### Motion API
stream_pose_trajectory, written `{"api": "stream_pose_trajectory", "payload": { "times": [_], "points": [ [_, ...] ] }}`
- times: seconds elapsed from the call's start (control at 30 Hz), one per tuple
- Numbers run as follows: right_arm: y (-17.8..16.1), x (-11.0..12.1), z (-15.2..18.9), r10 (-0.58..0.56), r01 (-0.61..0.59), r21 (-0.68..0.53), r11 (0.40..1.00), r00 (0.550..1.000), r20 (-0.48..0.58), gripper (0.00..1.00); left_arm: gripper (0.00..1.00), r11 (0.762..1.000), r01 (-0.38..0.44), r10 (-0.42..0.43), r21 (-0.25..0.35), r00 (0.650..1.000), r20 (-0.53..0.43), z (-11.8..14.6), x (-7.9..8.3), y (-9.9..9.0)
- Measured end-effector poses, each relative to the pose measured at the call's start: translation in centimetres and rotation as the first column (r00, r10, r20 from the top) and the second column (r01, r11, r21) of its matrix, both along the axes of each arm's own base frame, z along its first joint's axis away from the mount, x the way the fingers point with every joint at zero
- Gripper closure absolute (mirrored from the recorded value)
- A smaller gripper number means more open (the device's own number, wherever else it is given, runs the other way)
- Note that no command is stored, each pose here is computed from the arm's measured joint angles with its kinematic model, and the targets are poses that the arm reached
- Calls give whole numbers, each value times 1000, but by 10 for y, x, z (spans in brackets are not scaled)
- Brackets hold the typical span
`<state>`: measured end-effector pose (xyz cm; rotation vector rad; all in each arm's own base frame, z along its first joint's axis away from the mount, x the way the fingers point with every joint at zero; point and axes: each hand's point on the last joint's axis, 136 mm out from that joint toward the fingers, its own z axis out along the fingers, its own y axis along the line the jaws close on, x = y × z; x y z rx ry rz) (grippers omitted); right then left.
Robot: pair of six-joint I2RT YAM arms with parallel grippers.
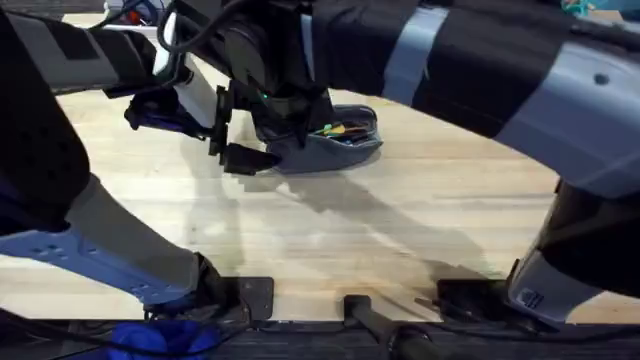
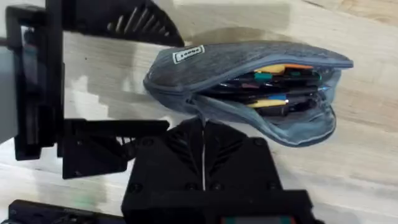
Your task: Unzip the bag, pick up the pens from the table one at a time and place them inside, then zip the bag closed.
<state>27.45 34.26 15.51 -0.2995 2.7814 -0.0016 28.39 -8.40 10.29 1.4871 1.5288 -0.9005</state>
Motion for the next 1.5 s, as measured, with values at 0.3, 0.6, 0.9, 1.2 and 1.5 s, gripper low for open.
{"api": "stream_pose_trajectory", "payload": {
  "times": [0.3,0.6,0.9,1.2,1.5],
  "points": [
    [0,0,0,0,0,0,1000,1000,0,971,396,1000,0,0,1,1000,2,0,0,0],
    [0,0,0,0,0,0,1000,1000,0,971,932,1000,1,-1,3,1000,-3,0,-1,0],
    [0,0,0,0,0,0,1000,1000,0,971,957,1000,1,-1,3,1000,-3,0,-1,0],
    [0,0,0,9,-9,-3,1000,1000,0,971,957,1000,1,-1,3,1000,-3,0,-1,0],
    [-14,1,-2,1,-2,-44,999,1000,-25,971,957,1000,1,-1,3,1000,-4,0,-1,0]
  ]
}}
